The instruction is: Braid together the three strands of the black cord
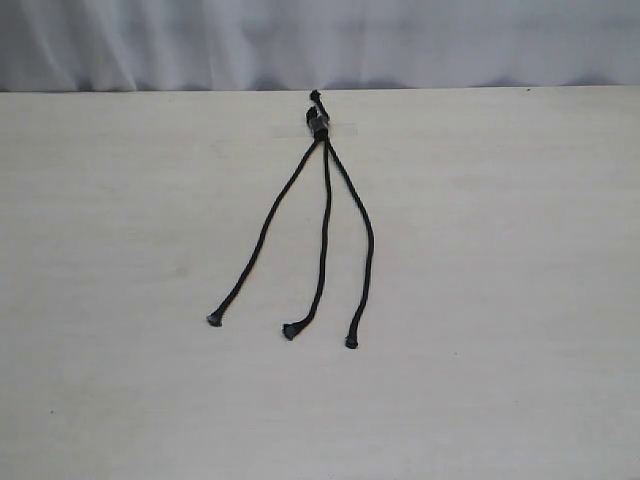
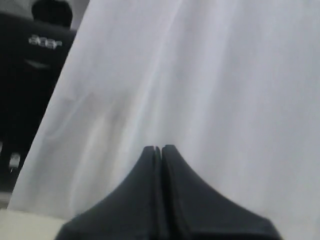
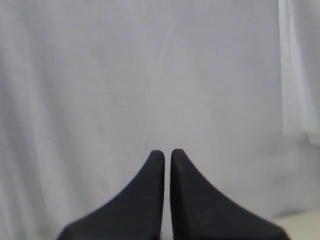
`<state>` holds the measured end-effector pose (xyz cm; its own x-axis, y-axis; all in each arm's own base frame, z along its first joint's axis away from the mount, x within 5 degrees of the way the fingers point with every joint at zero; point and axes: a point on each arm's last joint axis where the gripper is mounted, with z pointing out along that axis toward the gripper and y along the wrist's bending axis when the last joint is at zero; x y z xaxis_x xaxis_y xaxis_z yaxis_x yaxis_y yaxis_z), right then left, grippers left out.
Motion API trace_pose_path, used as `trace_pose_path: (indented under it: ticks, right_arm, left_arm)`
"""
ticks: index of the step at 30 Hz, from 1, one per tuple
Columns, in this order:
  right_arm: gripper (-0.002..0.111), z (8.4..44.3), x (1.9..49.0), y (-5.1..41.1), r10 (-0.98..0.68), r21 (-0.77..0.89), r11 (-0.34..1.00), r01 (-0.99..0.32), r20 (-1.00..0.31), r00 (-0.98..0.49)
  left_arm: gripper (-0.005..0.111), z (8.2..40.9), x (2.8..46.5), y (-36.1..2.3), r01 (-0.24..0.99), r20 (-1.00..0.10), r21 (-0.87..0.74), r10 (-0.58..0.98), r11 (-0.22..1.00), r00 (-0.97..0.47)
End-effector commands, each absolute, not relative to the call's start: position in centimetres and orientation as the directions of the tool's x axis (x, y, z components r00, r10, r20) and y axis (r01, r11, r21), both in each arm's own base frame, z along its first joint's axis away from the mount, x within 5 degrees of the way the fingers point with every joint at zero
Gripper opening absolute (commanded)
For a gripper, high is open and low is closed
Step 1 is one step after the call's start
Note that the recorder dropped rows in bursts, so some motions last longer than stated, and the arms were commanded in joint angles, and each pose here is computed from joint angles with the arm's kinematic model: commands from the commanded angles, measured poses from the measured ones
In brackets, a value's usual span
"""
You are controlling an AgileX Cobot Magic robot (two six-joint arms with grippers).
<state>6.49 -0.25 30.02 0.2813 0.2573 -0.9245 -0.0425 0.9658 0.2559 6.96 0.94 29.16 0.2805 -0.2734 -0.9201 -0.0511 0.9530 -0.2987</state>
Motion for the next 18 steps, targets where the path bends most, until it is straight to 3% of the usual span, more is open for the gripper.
trace_pose_path:
  ticks: [1, 5, 6, 8, 11, 16, 18]
  right_arm:
    - [0.004, 29.1, 11.3, -0.2, 0.245, 0.243, 0.969, 0.039, -0.967, -0.072]
    - [0.004, 27.8, 15.2, -0.2, 0.203, 0.187, 0.979, 0.079, -0.922, -0.331]
    - [0.004, 26.4, 17.2, -0.2, 0.181, 0.157, 0.983, 0.090, -0.864, -0.470]
    - [0.004, 24.7, 18.7, -0.2, 0.176, 0.147, 0.984, 0.099, -0.791, -0.586]
    - [0.004, 21.9, 20.8, 1.2, 0.104, 0.129, 0.991, 0.019, -0.693, -0.713]
    - [0.004, 19.6, 21.8, 4.1, -0.006, 0.127, 0.986, -0.113, -0.640, -0.769]
    - [0.004, 19.5, 21.8, 4.9, -0.031, 0.124, 0.982, -0.143, -0.641, -0.767]
  left_arm:
    - [0.000, 28.6, 10.8, 0.8, -0.066, -0.971, -0.240, -0.239, 0.968, 0.026]
    - [0.000, 27.5, 14.9, -0.8, 0.030, -0.964, -0.185, -0.175, 0.982, -0.201]
    - [0.000, 26.6, 17.1, -2.3, 0.086, -0.936, -0.180, -0.143, 0.980, -0.322]
    - [0.000, 25.7, 19.1, -4.0, 0.139, -0.902, -0.163, -0.090, 0.977, -0.421]
    - [0.000, 23.1, 23.0, -8.3, 0.252, -0.827, -0.148, 0.020, 0.956, -0.562]
    - [0.001, 19.7, 26.4, -15.0, 0.365, -0.687, -0.091, 0.206, 0.927, -0.697]
    - [0.010, 18.0, 27.5, -17.7, 0.392, -0.590, -0.036, 0.298, 0.919, -0.751]
